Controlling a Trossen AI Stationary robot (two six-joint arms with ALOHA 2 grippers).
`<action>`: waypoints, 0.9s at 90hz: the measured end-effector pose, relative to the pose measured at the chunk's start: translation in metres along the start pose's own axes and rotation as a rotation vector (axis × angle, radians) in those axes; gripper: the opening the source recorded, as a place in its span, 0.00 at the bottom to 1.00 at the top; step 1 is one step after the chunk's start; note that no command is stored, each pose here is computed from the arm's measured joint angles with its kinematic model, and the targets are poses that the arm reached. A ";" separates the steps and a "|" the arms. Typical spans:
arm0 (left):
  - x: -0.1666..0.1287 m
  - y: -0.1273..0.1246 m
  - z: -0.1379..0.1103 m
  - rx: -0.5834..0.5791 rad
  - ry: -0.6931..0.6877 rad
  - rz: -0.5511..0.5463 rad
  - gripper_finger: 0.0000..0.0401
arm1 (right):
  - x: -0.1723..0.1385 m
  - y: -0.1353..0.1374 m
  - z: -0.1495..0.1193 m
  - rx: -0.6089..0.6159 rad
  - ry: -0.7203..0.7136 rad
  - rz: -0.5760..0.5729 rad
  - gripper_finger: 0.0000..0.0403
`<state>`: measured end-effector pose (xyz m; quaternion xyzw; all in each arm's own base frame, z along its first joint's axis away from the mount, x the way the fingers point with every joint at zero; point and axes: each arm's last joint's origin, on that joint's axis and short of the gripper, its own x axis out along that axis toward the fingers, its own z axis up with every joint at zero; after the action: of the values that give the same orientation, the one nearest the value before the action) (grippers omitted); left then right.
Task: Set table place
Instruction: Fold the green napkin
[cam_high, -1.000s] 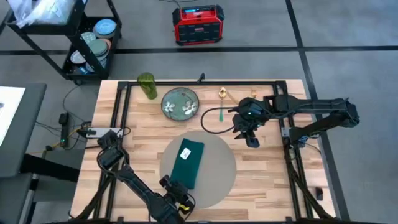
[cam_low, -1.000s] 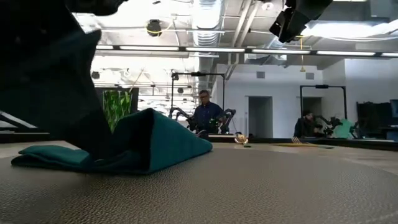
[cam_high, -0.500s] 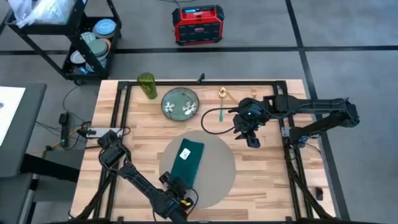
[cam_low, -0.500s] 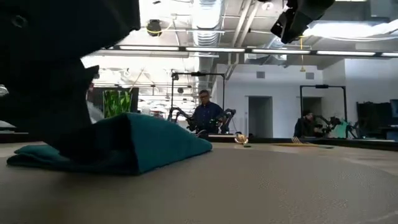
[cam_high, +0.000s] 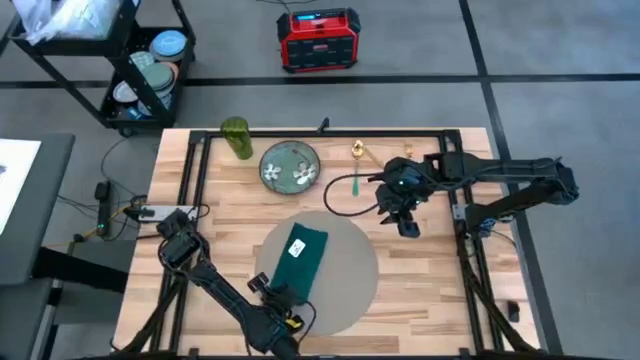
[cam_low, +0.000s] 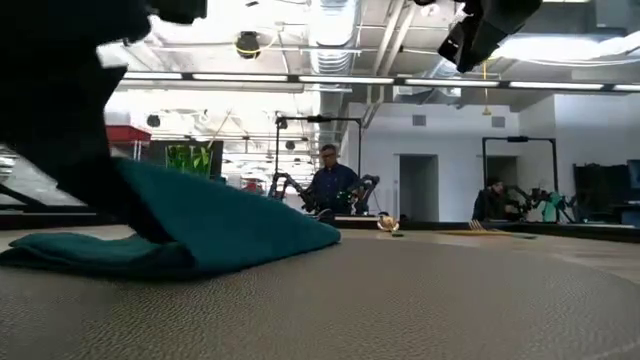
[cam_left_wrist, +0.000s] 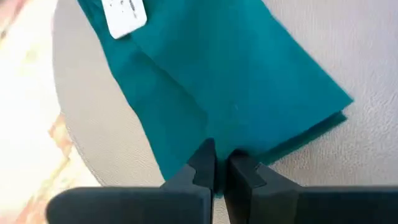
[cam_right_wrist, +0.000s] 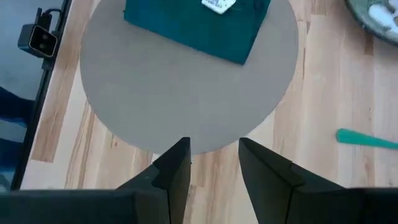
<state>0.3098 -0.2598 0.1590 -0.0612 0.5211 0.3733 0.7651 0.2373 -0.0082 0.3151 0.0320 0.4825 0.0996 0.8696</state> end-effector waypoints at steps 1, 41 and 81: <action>0.000 0.000 0.000 0.001 0.003 0.002 0.00 | 0.000 0.000 0.000 0.002 0.002 0.000 0.31; -0.002 0.017 -0.014 0.057 0.077 0.156 0.00 | -0.035 0.009 -0.018 0.099 -0.043 -0.006 0.31; 0.019 0.029 -0.021 0.155 0.153 0.269 0.00 | -0.058 0.015 -0.027 0.280 -0.137 0.001 0.31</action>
<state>0.2786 -0.2394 0.1419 0.0398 0.6086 0.4252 0.6688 0.1826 -0.0061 0.3517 0.1601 0.4311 0.0294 0.8875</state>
